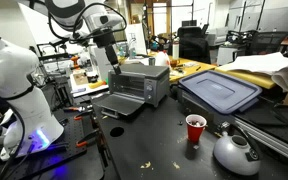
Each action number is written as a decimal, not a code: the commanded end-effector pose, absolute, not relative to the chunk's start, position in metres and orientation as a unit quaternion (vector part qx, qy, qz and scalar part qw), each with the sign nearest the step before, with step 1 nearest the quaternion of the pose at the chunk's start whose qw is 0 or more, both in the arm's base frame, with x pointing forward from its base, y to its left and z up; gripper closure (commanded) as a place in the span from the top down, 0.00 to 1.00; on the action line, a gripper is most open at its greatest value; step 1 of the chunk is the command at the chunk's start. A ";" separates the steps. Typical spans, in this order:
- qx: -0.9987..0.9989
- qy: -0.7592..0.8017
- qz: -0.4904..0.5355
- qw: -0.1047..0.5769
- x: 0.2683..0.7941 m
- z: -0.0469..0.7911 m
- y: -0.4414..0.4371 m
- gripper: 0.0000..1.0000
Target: Close the oven door on the table
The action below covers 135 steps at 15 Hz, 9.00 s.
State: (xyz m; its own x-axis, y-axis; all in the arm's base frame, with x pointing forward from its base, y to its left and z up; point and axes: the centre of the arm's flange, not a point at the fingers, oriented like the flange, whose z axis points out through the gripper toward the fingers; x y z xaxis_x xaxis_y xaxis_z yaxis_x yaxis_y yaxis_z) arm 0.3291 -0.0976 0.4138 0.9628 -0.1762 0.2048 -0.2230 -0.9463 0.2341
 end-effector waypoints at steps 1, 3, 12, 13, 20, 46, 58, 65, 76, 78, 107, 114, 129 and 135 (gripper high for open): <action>0.983 -0.101 0.089 0.128 0.329 0.412 -0.097 1.00; 0.983 -0.101 0.086 0.128 0.329 0.410 -0.097 1.00; 0.986 -0.111 0.066 0.104 0.345 0.397 -0.110 1.00; 0.987 -0.117 0.058 0.093 0.349 0.391 -0.115 1.00; 0.983 -0.182 -0.004 0.011 0.361 0.342 -0.158 1.00; 0.899 -0.230 -0.155 -0.340 0.356 0.140 -0.183 1.00; 0.843 -0.240 -0.174 -0.449 0.385 0.104 -0.196 1.00; 0.843 -0.231 -0.175 -0.453 0.425 0.090 -0.184 1.00; 0.798 -0.201 -0.211 -0.527 0.436 0.088 -0.176 1.00; 0.792 -0.195 -0.220 -0.535 0.436 0.090 -0.172 1.00; 0.882 -0.145 -0.239 -0.380 0.508 0.246 -0.052 1.00; 0.940 -0.049 -0.188 -0.279 0.502 0.298 -0.017 1.00; 0.998 0.012 -0.059 -0.003 0.420 0.393 -0.057 1.00; 0.999 -0.024 -0.014 0.042 0.392 0.426 -0.076 1.00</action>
State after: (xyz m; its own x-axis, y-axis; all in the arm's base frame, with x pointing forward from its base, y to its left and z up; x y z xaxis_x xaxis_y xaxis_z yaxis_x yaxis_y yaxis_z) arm 0.4182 -0.0705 0.4113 0.9954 -0.0007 -0.0955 0.0030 -0.9993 0.0382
